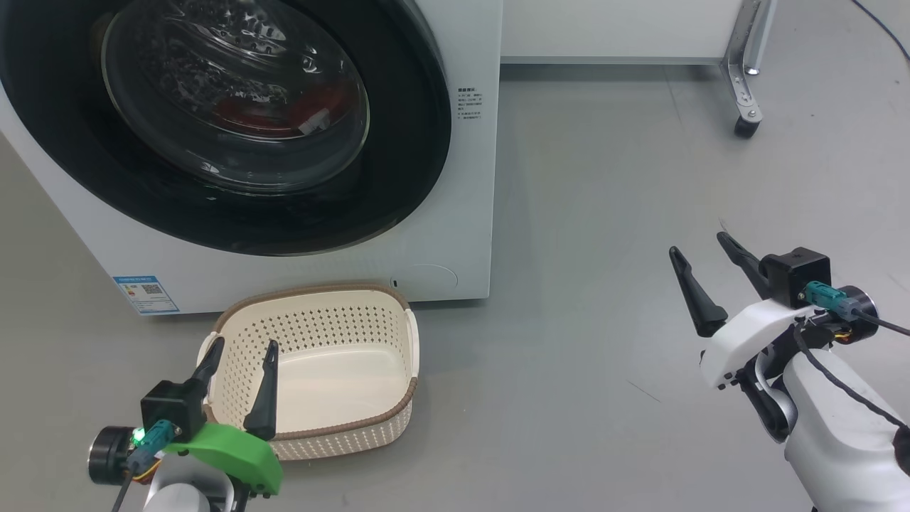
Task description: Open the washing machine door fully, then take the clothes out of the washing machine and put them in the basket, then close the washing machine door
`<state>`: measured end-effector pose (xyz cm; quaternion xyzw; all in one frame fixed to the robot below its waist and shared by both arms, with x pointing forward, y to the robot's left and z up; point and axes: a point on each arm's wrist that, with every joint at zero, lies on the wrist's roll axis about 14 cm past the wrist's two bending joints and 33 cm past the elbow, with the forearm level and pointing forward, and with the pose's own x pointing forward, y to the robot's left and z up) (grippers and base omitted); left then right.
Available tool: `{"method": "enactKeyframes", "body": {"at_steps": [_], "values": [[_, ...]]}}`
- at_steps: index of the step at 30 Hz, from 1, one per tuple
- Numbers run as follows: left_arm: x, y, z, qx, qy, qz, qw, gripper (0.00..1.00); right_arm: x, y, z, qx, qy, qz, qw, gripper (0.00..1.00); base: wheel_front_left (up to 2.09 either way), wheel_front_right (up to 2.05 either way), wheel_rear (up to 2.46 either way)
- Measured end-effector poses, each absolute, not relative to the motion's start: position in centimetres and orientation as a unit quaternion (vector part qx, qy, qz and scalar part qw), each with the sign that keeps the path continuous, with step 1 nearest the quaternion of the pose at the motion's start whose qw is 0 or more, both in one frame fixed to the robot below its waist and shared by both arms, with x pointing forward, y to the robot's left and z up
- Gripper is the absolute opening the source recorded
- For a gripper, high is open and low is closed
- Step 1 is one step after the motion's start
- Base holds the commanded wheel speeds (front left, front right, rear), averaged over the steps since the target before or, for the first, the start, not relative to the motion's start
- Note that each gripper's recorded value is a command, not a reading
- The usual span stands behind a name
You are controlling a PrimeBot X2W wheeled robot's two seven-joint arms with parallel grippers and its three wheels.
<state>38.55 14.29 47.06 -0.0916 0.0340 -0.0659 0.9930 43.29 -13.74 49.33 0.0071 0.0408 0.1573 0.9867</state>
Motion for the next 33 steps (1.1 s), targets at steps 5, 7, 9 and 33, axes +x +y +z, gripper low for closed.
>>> {"method": "enactKeyframes", "body": {"at_steps": [5, 7, 9, 33], "values": [[38.7, 15.2, 47.1, -0.098, 0.033, -0.043, 0.994, 1.0, 43.6, -14.7, 49.6, 0.031, 0.039, 0.133, 0.99, 1.0, 0.0, 0.0, 0.0], [38.8, 15.6, 47.1, -0.099, 0.032, -0.033, 0.994, 1.0, 43.8, -15.2, 49.7, 0.043, 0.037, 0.122, 0.991, 1.0, 0.0, 0.0, 0.0], [38.8, 15.9, 47.1, -0.102, 0.031, -0.026, 0.994, 1.0, 43.8, -15.4, 49.7, 0.048, 0.037, 0.117, 0.991, 1.0, 0.0, 0.0, 0.0], [39.1, 17.0, 48.0, -0.1, 0.015, -0.006, 0.995, 1.0, 44.6, -15.8, 51.0, 0.085, 0.015, 0.096, 0.992, 1.0, 0.0, 0.0, 0.0]]}}
